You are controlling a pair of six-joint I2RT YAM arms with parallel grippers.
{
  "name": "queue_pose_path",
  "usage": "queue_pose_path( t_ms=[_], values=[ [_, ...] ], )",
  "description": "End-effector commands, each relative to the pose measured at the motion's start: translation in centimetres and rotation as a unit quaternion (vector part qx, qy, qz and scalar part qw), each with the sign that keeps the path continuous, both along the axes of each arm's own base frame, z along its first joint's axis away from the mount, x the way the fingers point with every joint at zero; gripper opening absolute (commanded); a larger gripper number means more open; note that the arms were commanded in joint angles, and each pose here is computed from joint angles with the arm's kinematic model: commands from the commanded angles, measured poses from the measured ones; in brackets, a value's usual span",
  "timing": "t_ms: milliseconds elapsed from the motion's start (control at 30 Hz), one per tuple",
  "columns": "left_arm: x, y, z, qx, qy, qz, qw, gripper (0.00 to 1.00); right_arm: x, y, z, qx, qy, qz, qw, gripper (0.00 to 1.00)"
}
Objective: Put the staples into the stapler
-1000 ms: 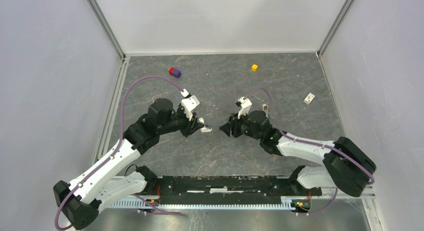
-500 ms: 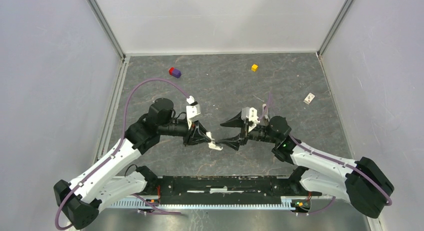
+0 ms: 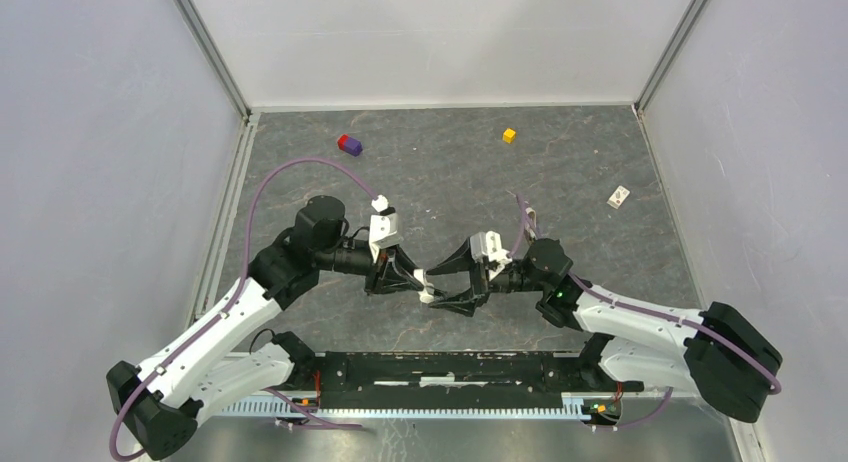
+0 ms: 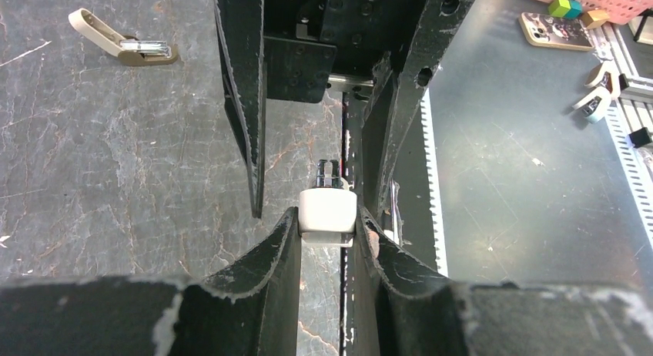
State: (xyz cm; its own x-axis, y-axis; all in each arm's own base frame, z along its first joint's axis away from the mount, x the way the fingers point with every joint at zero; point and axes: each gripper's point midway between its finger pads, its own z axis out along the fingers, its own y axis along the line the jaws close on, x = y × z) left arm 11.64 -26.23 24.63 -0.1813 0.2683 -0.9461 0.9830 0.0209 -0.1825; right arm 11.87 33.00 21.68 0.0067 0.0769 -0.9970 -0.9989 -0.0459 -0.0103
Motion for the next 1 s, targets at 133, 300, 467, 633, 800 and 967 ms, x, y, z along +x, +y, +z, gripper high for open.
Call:
queue_pose_path(
  t_ms=[133,300,467,633,800,967],
  values=[
    [0.1,-0.4,1.5,-0.029,-0.052,-0.021,0.998,0.02,0.2,1.2,2.3,0.023,-0.006,0.004,1.0,0.51],
    [0.6,-0.3,1.7,-0.029,-0.059,-0.007,0.998,0.02,0.6,1.2,2.1,0.022,0.003,-0.009,1.0,0.3],
    [3.0,0.4,1.6,-0.016,-0.077,0.077,0.994,0.84,2.7,0.9,1.4,0.014,0.018,-0.074,0.997,0.24],
    [5.2,2.1,1.8,-0.006,-0.108,0.162,0.981,1.0,7.5,-0.8,-0.5,-0.008,0.042,-0.221,0.974,0.22],
    [7.0,4.6,2.8,-0.011,-0.14,0.259,0.956,1.0,14.9,-6.4,-4.8,-0.07,0.114,-0.48,0.867,0.24],
    [9.6,8.0,2.6,0.014,-0.158,0.373,0.914,1.0,17.9,-9.0,-7.5,-0.079,0.134,-0.571,0.806,0.23]
  ],
)
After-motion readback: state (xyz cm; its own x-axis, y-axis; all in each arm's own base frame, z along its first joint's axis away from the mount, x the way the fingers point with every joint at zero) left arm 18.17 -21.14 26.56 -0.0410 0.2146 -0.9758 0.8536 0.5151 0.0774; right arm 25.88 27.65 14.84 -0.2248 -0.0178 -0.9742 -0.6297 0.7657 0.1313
